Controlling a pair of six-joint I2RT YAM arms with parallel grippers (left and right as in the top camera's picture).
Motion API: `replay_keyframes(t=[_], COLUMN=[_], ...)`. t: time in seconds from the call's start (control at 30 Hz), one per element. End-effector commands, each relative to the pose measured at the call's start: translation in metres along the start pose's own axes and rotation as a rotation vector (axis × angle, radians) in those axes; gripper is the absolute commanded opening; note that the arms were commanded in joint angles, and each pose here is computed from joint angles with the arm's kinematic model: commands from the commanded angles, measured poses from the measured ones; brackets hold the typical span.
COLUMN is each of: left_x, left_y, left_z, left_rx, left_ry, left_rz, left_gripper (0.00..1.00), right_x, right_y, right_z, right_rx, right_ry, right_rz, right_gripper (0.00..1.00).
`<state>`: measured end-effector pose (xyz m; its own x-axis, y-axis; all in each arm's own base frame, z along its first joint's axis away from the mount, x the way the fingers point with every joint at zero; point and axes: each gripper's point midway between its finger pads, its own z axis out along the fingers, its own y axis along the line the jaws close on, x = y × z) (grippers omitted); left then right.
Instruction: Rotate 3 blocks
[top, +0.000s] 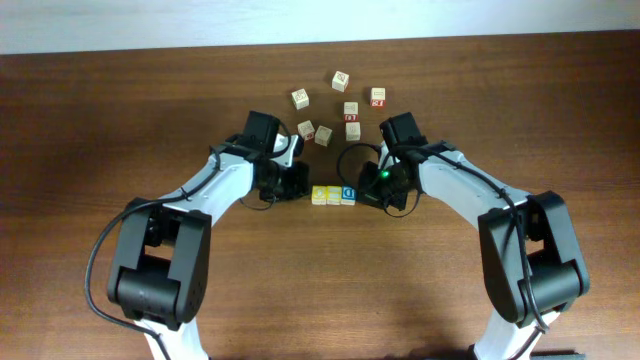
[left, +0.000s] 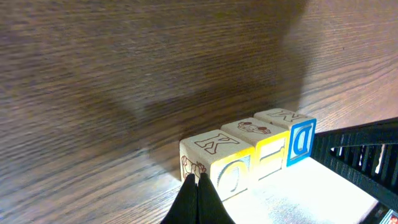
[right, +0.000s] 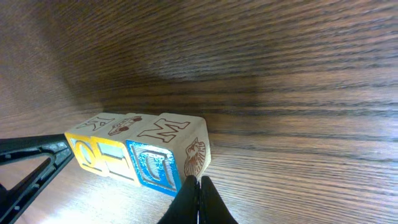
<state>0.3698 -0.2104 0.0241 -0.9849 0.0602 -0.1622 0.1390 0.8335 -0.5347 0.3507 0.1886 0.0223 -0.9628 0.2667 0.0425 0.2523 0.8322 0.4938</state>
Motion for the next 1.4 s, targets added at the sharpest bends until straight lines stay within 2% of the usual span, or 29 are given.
replay_keyframes(t=[0.0, 0.43, 0.6, 0.77, 1.13, 1.37], left_x=[0.007, 0.007, 0.007, 0.007, 0.007, 0.007], left_y=[-0.007, -0.007, -0.007, -0.007, -0.007, -0.007], left_z=[0.008, 0.008, 0.008, 0.008, 0.008, 0.008], left_rx=[0.022, 0.023, 0.022, 0.022, 0.022, 0.022], left_ry=[0.028, 0.029, 0.03, 0.031, 0.028, 0.029], left_rz=[-0.001, -0.001, -0.002, -0.002, -0.001, -0.001], left_gripper=[0.0, 0.0, 0.0, 0.0, 0.0, 0.0], right_x=[0.004, -0.008, -0.009, -0.017, -0.021, -0.044], right_y=[0.002, 0.009, 0.021, 0.021, 0.007, 0.026], right_z=[0.005, 0.005, 0.001, -0.015, -0.007, -0.047], right_rx=[-0.006, -0.03, -0.074, -0.013, 0.012, -0.105], right_ry=[0.013, -0.037, -0.032, -0.031, -0.006, -0.047], right_rz=[-0.027, -0.155, -0.268, -0.367, -0.338, -0.313], right_gripper=[0.04, 0.04, 0.04, 0.04, 0.04, 0.04])
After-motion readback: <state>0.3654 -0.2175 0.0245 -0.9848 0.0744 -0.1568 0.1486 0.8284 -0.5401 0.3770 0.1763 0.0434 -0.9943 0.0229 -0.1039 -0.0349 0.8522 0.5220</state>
